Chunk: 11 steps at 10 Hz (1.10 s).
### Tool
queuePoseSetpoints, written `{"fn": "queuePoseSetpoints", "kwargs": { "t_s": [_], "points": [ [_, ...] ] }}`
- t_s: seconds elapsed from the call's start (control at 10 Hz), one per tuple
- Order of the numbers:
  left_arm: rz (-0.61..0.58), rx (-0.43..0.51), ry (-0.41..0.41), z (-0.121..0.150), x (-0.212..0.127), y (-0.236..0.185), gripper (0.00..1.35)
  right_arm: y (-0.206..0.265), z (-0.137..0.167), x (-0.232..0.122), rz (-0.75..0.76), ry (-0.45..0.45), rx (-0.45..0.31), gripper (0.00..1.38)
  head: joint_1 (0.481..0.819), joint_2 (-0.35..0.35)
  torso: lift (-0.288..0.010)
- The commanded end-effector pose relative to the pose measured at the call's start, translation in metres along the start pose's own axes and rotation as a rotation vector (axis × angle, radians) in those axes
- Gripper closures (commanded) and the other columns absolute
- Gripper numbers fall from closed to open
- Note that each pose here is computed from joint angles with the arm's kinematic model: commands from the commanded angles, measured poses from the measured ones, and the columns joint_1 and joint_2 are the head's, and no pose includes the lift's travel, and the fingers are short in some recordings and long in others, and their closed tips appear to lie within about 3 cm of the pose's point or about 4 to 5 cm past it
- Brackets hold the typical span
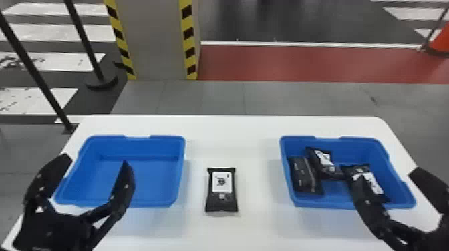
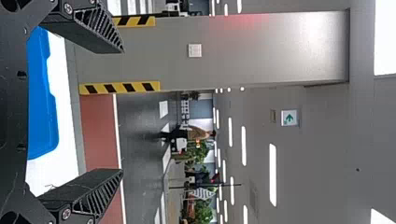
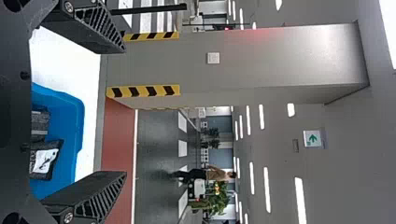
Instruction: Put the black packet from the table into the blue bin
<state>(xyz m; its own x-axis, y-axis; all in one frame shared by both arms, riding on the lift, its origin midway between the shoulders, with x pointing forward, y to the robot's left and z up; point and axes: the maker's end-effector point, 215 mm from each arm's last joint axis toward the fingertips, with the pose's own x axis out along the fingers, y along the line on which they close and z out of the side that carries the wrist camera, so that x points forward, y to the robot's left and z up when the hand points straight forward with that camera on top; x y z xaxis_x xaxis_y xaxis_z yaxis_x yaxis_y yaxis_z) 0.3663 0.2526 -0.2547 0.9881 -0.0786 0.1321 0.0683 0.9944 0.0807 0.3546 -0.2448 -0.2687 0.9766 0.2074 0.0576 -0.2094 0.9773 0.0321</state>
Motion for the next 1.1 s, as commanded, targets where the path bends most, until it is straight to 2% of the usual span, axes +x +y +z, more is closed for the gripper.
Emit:
{"fn": "queuePoseSetpoints", "kwargs": {
  "t_s": [0.0, 0.6, 0.8, 1.0],
  "points": [
    [0.002, 0.000, 0.000, 0.000, 0.000, 0.001, 0.12, 0.001, 0.000, 0.000, 0.001, 0.005, -0.001, 0.09, 0.695, 0.012, -0.110],
    [0.009, 0.000, 0.000, 0.000, -0.002, 0.004, 0.12, 0.001, -0.006, 0.003, 0.003, 0.036, -0.003, 0.09, 0.695, 0.019, -0.110],
    [0.008, 0.001, 0.000, 0.000, -0.003, 0.004, 0.12, 0.007, -0.025, 0.033, 0.047, 0.069, 0.026, 0.09, 0.695, 0.023, -0.110],
    [0.006, -0.003, 0.000, 0.000, -0.002, 0.002, 0.12, 0.032, -0.063, 0.083, 0.177, 0.153, 0.062, 0.08, 0.695, 0.047, -0.110]
  ]
}}
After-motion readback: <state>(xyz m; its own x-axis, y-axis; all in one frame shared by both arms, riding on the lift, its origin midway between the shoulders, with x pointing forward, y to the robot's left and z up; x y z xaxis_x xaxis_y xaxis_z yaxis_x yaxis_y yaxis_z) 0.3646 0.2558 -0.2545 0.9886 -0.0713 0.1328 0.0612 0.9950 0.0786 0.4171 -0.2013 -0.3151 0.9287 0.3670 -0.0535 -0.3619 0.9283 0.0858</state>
